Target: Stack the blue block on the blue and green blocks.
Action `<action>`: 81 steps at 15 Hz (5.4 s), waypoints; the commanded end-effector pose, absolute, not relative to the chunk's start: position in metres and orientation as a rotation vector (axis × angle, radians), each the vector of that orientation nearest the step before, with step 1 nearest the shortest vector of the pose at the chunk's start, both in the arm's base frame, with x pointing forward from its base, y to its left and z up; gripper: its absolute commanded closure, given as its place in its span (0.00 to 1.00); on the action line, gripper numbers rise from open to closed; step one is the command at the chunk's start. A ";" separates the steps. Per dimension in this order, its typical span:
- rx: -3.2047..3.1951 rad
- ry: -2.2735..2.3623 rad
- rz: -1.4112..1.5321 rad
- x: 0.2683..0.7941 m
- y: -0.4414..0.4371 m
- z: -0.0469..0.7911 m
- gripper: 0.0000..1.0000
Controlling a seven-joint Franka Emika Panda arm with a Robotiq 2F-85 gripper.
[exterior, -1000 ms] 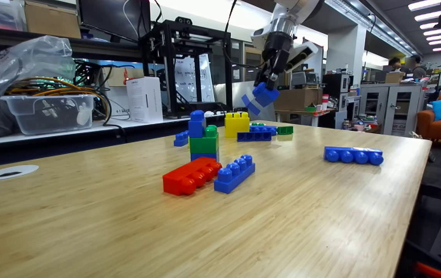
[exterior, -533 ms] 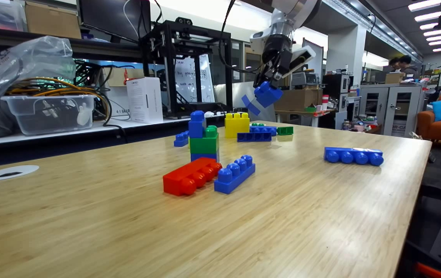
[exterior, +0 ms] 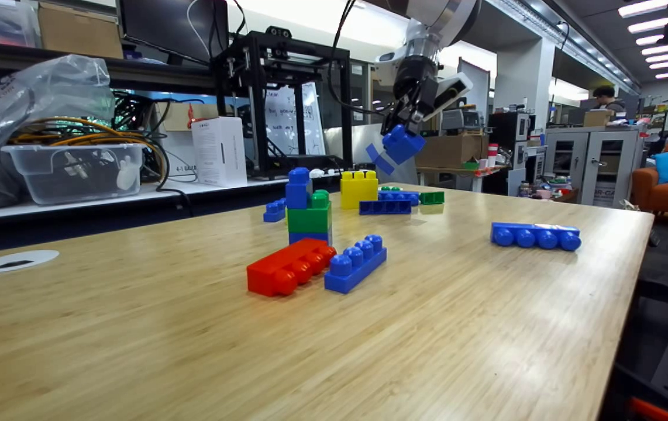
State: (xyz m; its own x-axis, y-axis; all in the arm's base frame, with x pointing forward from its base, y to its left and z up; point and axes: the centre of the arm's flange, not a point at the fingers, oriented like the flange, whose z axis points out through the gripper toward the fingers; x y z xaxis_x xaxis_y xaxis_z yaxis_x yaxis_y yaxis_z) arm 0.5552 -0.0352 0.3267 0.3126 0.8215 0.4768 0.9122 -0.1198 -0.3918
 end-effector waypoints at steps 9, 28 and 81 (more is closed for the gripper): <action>-1.955 -1.529 -0.184 0.555 -0.035 0.327 0.31; -1.555 -1.643 -0.603 0.546 -0.034 0.263 0.56; -1.485 -1.642 -0.878 0.504 -0.043 0.129 0.56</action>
State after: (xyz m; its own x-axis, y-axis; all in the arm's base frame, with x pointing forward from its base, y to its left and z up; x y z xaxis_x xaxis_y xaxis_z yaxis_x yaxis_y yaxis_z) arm 0.5078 -0.0388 0.1403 -0.0307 0.4850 0.8740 0.9961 0.0871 -0.0133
